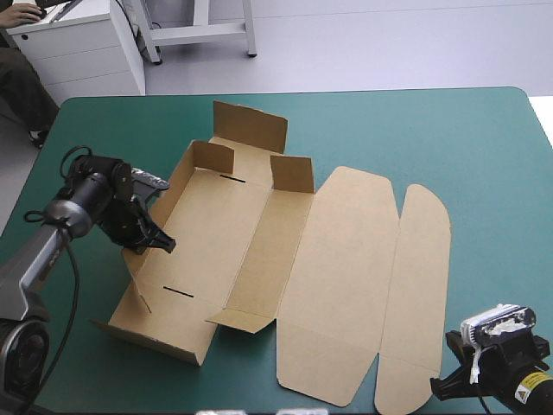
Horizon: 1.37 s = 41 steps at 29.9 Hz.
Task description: Fold the box
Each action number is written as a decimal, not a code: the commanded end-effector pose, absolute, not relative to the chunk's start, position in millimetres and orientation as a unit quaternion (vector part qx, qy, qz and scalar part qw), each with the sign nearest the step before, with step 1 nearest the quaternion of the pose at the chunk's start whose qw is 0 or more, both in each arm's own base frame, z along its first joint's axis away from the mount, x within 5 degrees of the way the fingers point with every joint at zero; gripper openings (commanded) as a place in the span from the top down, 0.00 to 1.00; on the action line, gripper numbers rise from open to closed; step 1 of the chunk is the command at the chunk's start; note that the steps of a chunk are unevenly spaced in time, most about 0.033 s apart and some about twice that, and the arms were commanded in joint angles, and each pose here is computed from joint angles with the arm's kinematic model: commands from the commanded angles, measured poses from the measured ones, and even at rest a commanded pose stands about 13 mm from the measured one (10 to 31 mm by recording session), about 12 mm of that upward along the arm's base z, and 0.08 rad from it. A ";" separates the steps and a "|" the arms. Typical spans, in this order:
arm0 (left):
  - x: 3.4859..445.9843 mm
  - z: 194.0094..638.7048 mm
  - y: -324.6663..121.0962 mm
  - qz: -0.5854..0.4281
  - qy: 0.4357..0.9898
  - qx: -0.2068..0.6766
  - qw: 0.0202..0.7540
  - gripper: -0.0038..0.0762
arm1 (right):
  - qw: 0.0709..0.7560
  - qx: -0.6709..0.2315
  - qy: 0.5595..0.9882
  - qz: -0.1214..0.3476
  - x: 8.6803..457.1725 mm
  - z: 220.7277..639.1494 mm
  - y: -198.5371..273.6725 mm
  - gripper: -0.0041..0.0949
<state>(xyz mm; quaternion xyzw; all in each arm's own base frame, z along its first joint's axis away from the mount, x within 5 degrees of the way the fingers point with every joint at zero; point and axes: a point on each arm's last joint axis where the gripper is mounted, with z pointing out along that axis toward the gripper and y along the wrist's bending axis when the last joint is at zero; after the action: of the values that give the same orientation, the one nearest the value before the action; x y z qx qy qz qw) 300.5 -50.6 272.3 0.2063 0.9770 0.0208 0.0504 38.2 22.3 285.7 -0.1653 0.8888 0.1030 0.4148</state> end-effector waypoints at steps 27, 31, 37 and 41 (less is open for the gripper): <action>268.2 351.4 -217.5 0.344 0.639 0.573 0.381 0.96 | 0.426 -0.156 0.882 0.123 38.9 294.0 25.0 0.96; 259.1 346.9 -223.5 0.372 0.603 0.565 0.423 0.96 | 0.424 -0.158 0.882 0.134 38.0 294.1 26.8 0.96; 243.1 338.8 -221.5 0.396 0.559 0.546 0.483 0.96 | 0.424 -0.158 0.882 0.134 38.0 294.1 26.9 0.96; 228.3 331.8 -217.4 0.400 0.529 0.542 0.515 0.96 | 0.424 -0.158 0.882 0.134 38.0 294.1 26.9 0.96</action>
<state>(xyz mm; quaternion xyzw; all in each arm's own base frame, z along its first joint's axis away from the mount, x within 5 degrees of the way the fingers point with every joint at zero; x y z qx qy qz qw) 240.2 -224.2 305.7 0.5730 0.5697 0.3785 0.4515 34.9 25.7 284.0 -0.1614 0.8948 0.1281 0.3962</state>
